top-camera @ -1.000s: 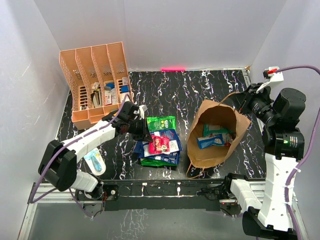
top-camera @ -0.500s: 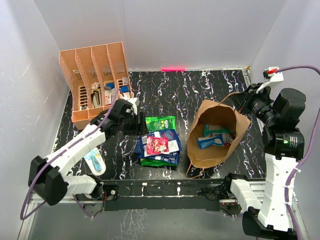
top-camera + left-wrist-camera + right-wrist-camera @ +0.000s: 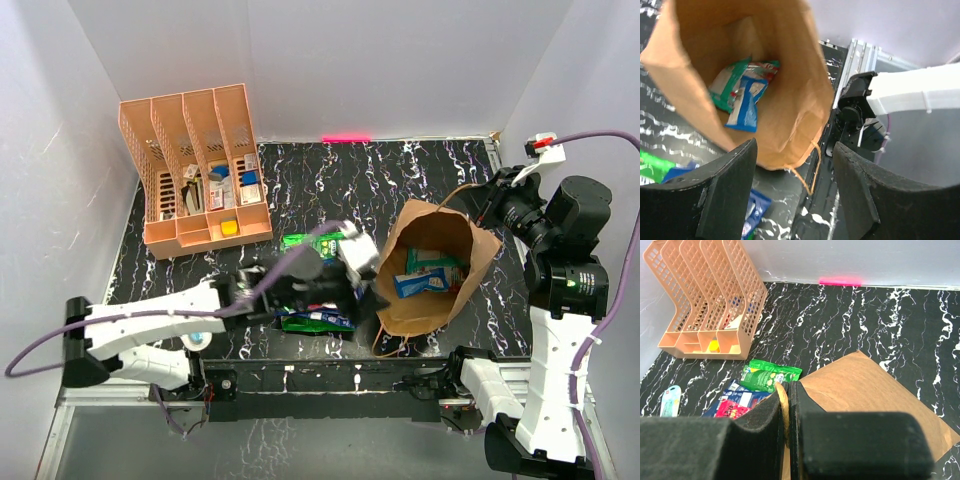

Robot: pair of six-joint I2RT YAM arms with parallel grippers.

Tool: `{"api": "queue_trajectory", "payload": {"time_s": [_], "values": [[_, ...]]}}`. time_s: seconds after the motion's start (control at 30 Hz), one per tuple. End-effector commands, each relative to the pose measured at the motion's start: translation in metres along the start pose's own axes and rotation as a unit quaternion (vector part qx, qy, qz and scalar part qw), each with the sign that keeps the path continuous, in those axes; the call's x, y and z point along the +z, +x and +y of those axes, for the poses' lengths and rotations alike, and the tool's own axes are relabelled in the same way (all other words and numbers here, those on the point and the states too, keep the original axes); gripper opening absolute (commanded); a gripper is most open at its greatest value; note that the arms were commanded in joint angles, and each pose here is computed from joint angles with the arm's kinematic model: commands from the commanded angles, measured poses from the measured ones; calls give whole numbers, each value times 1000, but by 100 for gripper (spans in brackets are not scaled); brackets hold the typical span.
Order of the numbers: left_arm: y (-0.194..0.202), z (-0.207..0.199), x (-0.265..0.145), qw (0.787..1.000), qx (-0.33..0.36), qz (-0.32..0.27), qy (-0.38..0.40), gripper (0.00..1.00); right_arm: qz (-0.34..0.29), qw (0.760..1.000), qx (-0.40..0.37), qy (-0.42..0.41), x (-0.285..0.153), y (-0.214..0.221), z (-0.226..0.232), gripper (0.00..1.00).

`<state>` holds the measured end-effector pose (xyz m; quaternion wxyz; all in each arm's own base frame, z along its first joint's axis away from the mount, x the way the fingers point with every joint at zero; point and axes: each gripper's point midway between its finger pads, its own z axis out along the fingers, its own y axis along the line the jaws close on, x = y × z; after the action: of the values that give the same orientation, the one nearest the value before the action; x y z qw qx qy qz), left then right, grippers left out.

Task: Take the snacks out of the paper bag
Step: Place the snack at the center of the board, then take out the snack from the paper bag.

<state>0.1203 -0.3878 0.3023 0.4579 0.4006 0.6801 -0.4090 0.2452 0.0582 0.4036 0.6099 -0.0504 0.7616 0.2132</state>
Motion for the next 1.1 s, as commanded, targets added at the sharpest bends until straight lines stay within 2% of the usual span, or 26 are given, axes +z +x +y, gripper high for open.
{"api": "queue_trajectory", "payload": {"time_s": [0.0, 0.13, 0.23, 0.37, 0.53, 0.6, 0.73, 0.9, 1.07], "values": [[-3, -40, 37, 986, 168, -20, 15, 60, -42, 998, -35, -30, -3, -21, 13, 8], [18, -47, 78, 982, 186, 18, 15, 51, -47, 997, -38, -38, -5, -24, 18, 8], [35, -41, 104, 980, 194, 38, -3, 30, -50, 997, -37, -40, -6, -26, 20, 8], [48, -31, 131, 978, 196, 58, -35, 22, -48, 997, -35, -39, -6, -26, 20, 8], [53, -4, 152, 988, 116, 60, -77, 11, -51, 997, -36, -38, -8, -29, 21, 8], [56, 2, 158, 991, 92, 57, -81, 10, -51, 997, -36, -37, -9, -29, 21, 8], [75, 18, 174, 989, 53, 89, -103, 10, -52, 997, -36, -38, -9, -29, 21, 8], [98, 35, 190, 987, 8, 113, -117, 21, -53, 997, -38, -36, -11, -30, 21, 8], [116, 50, 203, 979, 11, 142, -143, 42, -53, 997, -41, -34, -11, -31, 21, 8]]}}
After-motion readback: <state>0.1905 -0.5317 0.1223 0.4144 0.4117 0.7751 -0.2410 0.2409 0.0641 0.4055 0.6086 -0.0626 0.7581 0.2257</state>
